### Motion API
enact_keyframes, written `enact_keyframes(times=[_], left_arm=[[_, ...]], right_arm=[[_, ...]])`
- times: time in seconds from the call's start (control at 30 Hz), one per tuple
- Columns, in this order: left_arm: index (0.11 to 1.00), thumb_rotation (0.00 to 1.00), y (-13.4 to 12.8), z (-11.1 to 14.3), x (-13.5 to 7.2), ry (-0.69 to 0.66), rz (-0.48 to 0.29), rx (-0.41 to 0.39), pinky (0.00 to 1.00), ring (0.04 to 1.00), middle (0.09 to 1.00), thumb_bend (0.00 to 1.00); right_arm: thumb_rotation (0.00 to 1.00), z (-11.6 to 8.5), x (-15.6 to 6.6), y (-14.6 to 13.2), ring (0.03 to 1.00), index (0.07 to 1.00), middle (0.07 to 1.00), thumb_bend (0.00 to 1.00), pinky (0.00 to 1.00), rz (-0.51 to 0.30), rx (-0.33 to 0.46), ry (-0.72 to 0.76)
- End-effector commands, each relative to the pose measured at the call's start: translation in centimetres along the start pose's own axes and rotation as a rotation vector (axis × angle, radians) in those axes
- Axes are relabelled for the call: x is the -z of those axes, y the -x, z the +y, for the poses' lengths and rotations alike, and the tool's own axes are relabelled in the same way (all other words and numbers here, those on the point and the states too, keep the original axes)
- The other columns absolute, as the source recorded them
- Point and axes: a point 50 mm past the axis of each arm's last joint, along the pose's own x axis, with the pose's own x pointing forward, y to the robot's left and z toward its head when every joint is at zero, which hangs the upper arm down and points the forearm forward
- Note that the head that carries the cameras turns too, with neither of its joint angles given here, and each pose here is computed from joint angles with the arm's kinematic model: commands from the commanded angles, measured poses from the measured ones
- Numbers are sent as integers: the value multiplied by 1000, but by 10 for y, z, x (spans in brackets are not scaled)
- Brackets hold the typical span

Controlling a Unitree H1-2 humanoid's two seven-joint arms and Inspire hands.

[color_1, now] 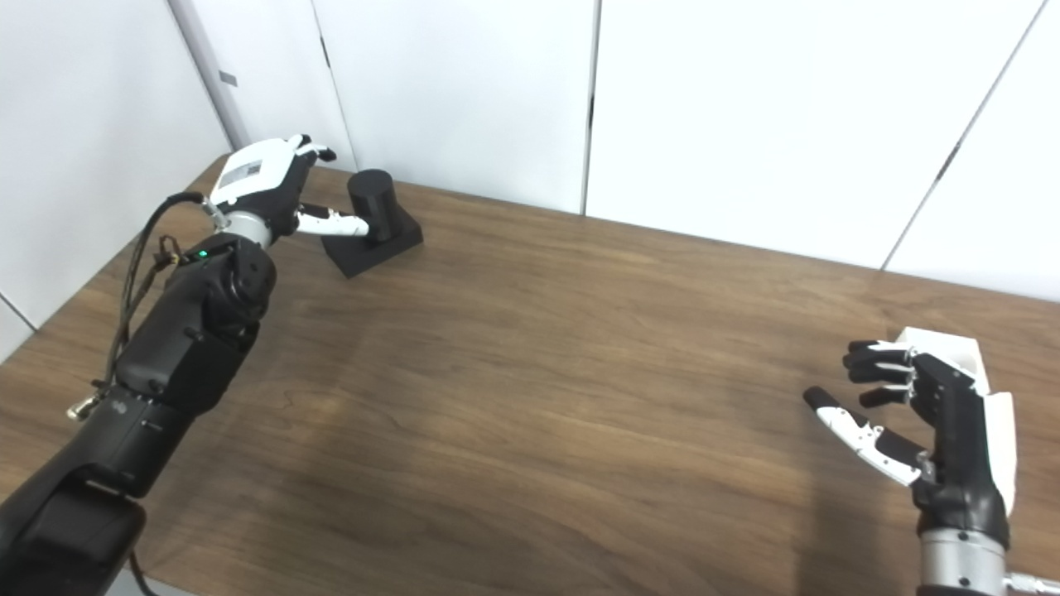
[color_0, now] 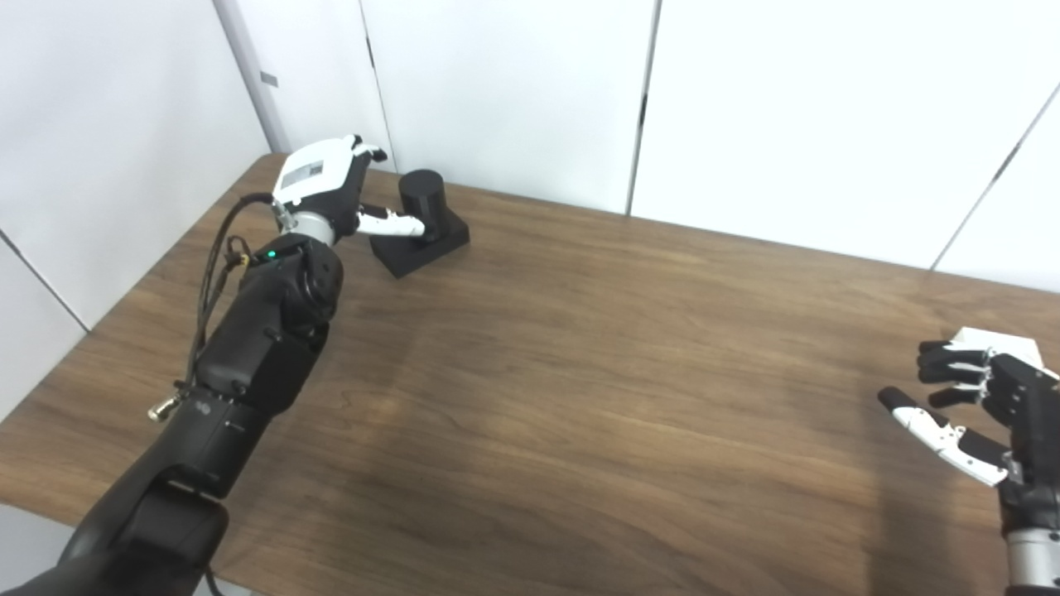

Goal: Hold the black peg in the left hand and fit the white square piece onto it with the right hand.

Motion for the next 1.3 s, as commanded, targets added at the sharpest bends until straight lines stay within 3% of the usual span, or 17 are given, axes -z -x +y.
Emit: enact_keyframes(times=[0.0, 0.2, 0.57, 1.0, 1.27], left_arm=[[856, 519, -11, 30, -9, -30, -8, -82, 842, 999, 990, 1000], [846, 506, -19, 14, -2, -5, 35, -16, 893, 1000, 998, 1000], [836, 518, -31, -8, 8, -57, 87, 23, 904, 995, 982, 993], [816, 509, -38, -27, 13, -62, 86, 56, 885, 986, 958, 968], [789, 423, -44, -33, 9, -70, 58, 126, 914, 989, 956, 891]], right_arm=[[111, -6, -15, -7, 566, 491, 643, 498, 452, -68, 33, 2], [111, -6, -16, -6, 564, 491, 637, 498, 448, -74, 33, -3], [111, -5, -19, -4, 566, 491, 640, 499, 452, -60, 33, -7], [111, -5, -22, -1, 570, 491, 643, 498, 451, -56, 37, 1], [112, -7, -24, 0, 574, 492, 646, 498, 454, -45, 41, 5]])
